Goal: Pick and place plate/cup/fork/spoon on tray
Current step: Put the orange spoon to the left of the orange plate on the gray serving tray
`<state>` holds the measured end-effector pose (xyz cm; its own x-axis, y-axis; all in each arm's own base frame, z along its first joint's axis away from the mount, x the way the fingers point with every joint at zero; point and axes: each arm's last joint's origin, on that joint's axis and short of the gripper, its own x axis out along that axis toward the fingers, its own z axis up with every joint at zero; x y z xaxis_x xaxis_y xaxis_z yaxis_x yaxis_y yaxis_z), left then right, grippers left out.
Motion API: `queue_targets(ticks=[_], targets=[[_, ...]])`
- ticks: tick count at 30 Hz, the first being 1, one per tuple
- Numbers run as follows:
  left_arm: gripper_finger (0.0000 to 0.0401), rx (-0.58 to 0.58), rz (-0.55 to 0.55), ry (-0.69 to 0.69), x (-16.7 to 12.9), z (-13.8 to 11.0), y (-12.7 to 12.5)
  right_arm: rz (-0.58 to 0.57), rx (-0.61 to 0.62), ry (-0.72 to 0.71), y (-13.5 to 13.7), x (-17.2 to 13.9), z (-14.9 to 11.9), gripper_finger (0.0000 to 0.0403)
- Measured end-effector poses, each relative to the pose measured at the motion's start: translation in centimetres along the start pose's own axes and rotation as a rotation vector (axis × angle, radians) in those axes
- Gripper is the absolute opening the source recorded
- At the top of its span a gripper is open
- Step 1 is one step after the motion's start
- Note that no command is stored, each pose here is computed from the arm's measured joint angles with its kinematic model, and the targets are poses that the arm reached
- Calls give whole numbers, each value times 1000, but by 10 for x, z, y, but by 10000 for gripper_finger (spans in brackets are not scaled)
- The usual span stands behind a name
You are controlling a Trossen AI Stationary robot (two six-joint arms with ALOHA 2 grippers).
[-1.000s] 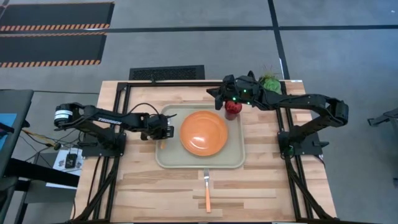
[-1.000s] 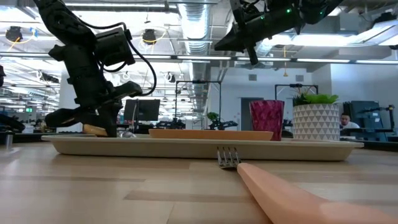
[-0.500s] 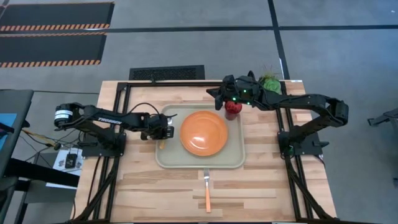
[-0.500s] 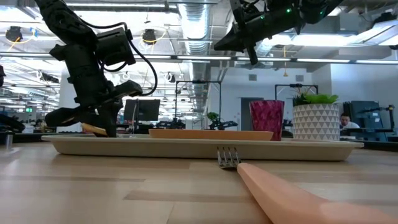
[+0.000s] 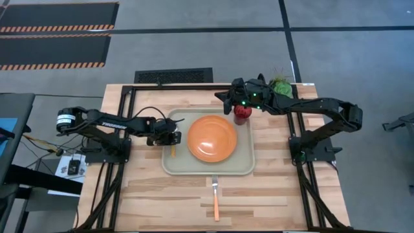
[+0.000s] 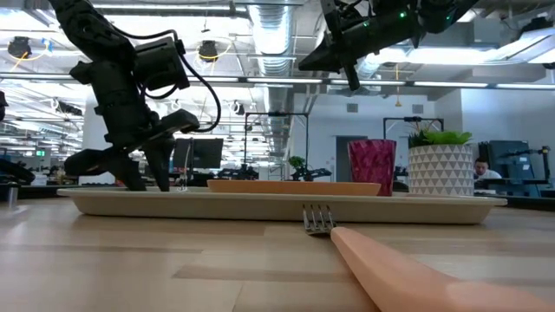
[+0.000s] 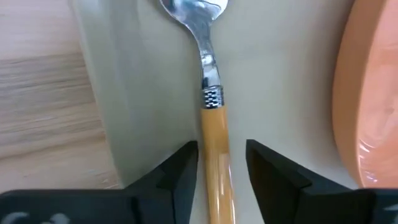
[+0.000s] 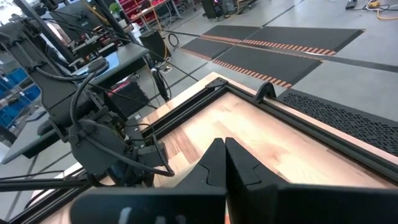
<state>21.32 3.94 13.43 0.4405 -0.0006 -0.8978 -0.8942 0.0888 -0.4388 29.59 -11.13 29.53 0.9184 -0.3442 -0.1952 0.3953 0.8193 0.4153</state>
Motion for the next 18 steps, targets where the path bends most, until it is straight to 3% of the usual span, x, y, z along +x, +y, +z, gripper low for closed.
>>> queue_targets(ticks=[5,18], targets=[[145,9,4,-1,0,0,0,0,-1,0,0,0,0,7],[114,22,51,-43,-2,1,0,0,-3,1,0,0,0,7]])
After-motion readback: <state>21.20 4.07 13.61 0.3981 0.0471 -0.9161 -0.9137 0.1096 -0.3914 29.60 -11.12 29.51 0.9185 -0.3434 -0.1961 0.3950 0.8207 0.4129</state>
